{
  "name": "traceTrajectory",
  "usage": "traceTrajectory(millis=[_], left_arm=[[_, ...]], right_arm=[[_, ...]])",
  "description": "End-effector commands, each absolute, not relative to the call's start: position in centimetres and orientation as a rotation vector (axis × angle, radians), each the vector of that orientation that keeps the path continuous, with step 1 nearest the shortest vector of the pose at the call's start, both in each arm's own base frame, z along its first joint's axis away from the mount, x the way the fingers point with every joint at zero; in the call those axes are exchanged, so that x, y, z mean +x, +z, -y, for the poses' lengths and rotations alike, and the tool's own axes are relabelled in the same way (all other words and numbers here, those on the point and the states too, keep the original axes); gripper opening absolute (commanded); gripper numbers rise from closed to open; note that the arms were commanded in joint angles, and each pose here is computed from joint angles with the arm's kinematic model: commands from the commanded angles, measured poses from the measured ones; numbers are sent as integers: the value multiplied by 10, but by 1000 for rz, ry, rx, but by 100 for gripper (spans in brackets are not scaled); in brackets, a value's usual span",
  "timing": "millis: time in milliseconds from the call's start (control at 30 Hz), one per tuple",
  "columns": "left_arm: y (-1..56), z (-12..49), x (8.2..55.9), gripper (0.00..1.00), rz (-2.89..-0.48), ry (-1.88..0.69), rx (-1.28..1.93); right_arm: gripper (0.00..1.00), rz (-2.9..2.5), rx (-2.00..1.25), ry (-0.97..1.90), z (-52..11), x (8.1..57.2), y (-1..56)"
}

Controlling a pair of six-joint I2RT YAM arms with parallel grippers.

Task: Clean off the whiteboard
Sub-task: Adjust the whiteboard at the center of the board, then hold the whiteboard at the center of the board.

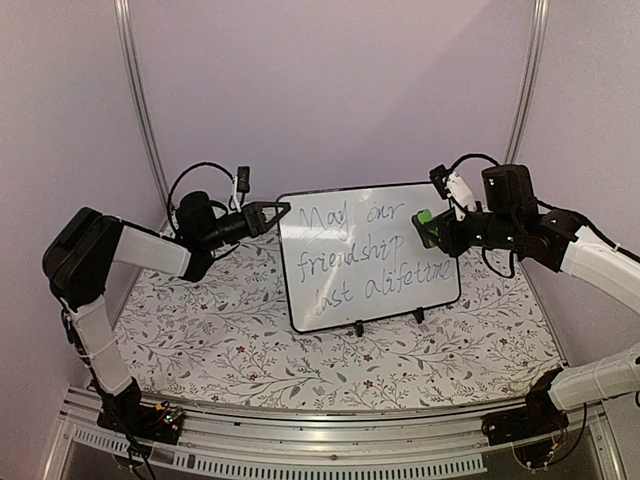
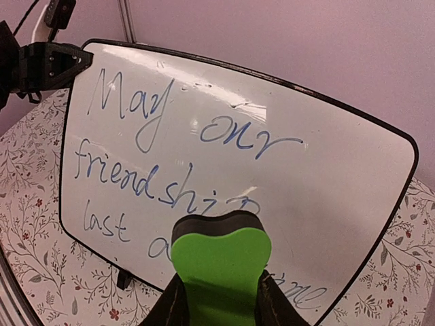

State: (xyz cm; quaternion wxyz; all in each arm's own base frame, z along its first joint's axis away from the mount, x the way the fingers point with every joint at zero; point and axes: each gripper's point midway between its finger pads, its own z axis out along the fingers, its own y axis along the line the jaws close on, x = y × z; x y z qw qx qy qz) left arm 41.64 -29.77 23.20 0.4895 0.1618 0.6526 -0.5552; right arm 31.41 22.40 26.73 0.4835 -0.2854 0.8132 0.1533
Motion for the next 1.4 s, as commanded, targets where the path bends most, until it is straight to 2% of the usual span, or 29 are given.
traceTrajectory(millis=[0,333,600,833,1067,1300,1333,1367], left_arm=[[222,320,385,5,-1640,-1267,376],[211,331,328,5,-1697,-1203,287],[221,309,326,5,-1673,-1075,243],[251,299,314,1,-1620,-1075,219],[249,298,290,2,-1635,-1076,212],[232,305,277,17,-1668,-1100,231],[231,304,277,21,-1669,-1097,231],[230,303,277,29,-1670,-1090,229]], right_arm=[[32,-1932,-682,438,-234,313,289],[31,-1919,-720,488,-245,303,294],[31,-1902,-757,506,-256,296,302],[31,-1915,-761,511,-261,295,299],[31,-1926,-817,517,-279,287,299],[31,-1953,-920,493,-319,277,291],[31,-1954,-915,482,-321,278,293],[32,-1957,-912,468,-323,280,292]])
